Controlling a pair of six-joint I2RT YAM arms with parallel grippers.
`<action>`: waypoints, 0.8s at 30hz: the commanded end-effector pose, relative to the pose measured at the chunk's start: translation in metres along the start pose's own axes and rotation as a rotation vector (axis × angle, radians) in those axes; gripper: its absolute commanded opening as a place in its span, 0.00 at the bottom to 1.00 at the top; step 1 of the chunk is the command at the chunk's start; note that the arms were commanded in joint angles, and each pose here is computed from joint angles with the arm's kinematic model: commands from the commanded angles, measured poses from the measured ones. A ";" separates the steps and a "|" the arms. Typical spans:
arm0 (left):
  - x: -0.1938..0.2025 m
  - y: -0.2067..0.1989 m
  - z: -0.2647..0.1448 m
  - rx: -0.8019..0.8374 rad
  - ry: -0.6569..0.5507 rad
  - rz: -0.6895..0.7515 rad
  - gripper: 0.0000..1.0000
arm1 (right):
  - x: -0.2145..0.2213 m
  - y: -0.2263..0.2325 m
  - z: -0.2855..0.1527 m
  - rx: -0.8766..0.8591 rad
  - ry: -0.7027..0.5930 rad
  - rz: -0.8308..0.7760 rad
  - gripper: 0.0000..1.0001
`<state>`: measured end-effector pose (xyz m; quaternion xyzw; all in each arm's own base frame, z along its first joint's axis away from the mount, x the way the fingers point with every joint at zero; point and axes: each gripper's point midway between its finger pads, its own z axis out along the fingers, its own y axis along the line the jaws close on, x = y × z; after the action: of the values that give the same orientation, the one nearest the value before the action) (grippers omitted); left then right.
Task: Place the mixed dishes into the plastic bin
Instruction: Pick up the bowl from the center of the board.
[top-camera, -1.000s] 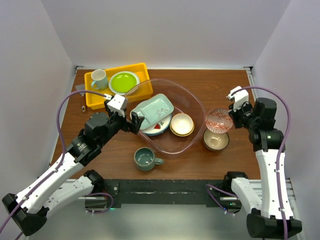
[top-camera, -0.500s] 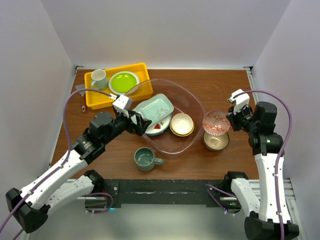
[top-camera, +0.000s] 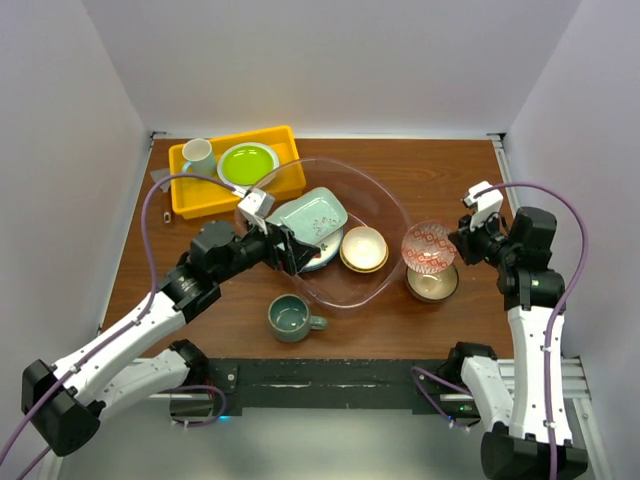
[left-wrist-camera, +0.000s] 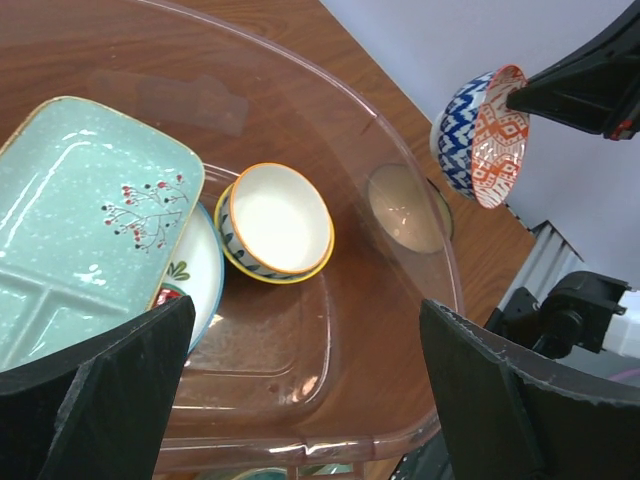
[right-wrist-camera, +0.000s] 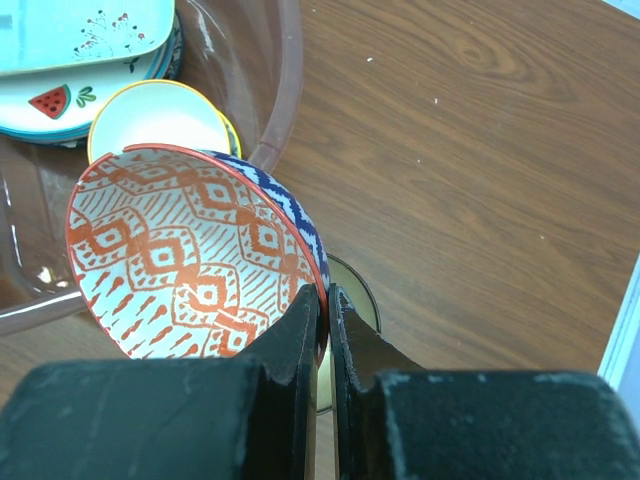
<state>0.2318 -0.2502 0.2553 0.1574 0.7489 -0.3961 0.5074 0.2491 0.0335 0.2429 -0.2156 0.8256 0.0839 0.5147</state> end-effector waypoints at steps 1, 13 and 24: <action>-0.010 -0.024 0.004 0.102 -0.042 -0.043 1.00 | -0.023 0.001 -0.002 -0.021 -0.109 -0.003 0.00; 0.004 -0.065 0.024 0.148 -0.008 -0.016 1.00 | -0.020 0.001 -0.001 -0.037 -0.119 0.030 0.00; 0.013 -0.086 0.042 0.139 0.023 0.000 1.00 | -0.017 -0.001 0.001 -0.028 -0.118 0.042 0.00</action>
<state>0.1932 -0.3281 0.2386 0.2102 0.7523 -0.4311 0.4516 0.2505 0.0353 0.2402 -0.1956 0.8213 0.1182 0.5227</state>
